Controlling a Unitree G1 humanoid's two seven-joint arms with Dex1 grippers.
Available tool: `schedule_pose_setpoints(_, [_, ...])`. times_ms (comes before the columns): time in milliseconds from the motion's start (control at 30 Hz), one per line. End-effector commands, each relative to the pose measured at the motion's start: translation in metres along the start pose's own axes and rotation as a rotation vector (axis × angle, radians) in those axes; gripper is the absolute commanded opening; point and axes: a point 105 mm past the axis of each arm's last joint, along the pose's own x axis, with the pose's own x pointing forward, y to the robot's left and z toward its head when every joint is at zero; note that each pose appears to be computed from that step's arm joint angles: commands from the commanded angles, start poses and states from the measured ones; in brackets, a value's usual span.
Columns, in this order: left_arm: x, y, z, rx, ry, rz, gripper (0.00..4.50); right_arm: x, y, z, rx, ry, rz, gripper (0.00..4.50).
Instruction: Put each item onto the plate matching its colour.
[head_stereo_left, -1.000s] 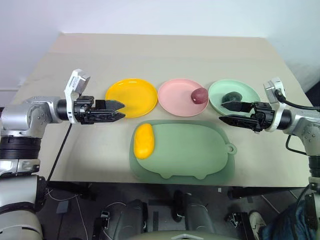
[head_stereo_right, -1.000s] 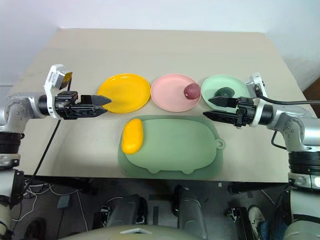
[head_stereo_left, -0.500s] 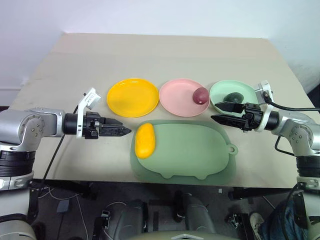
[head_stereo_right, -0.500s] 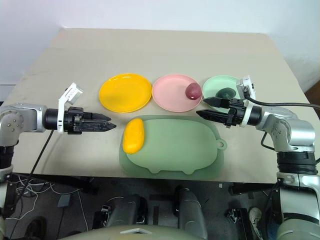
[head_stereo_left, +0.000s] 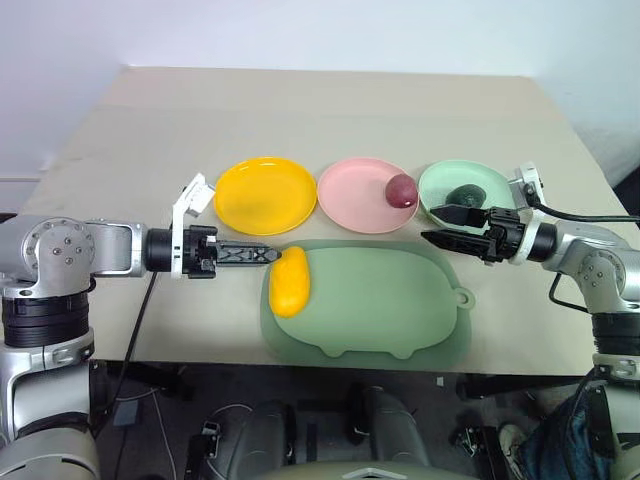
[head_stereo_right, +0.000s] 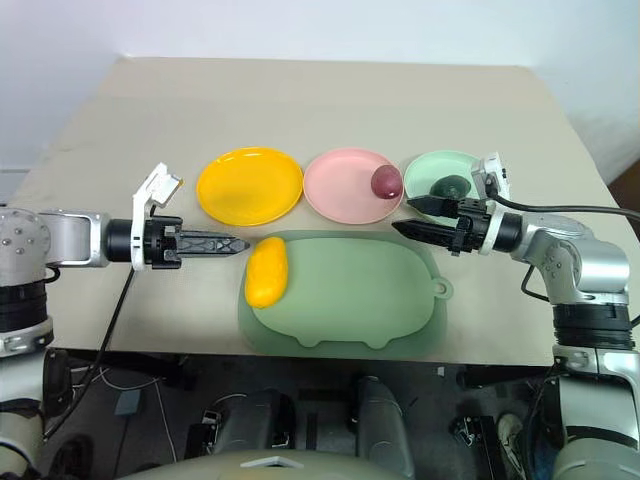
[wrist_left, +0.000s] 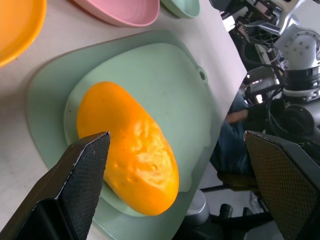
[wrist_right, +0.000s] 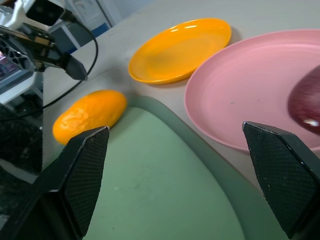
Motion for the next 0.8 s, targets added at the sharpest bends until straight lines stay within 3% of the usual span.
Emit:
schedule_pose_setpoints(33, [0.002,-0.005,0.003,-0.011,-0.006,-0.022,4.50,-0.008,0.011,0.016,-0.090,-0.004,0.051,4.48])
schedule_pose_setpoints(500, [0.016,-0.013,-0.016,-0.092,0.088,-0.067,4.50,-0.034,0.027,0.009,-0.372,-0.001,0.197,4.48])
schedule_pose_setpoints(800, [0.019,-0.005,-0.023,-0.144,0.134,0.008,4.50,-0.032,0.023,0.010,-0.367,-0.009,0.188,4.48])
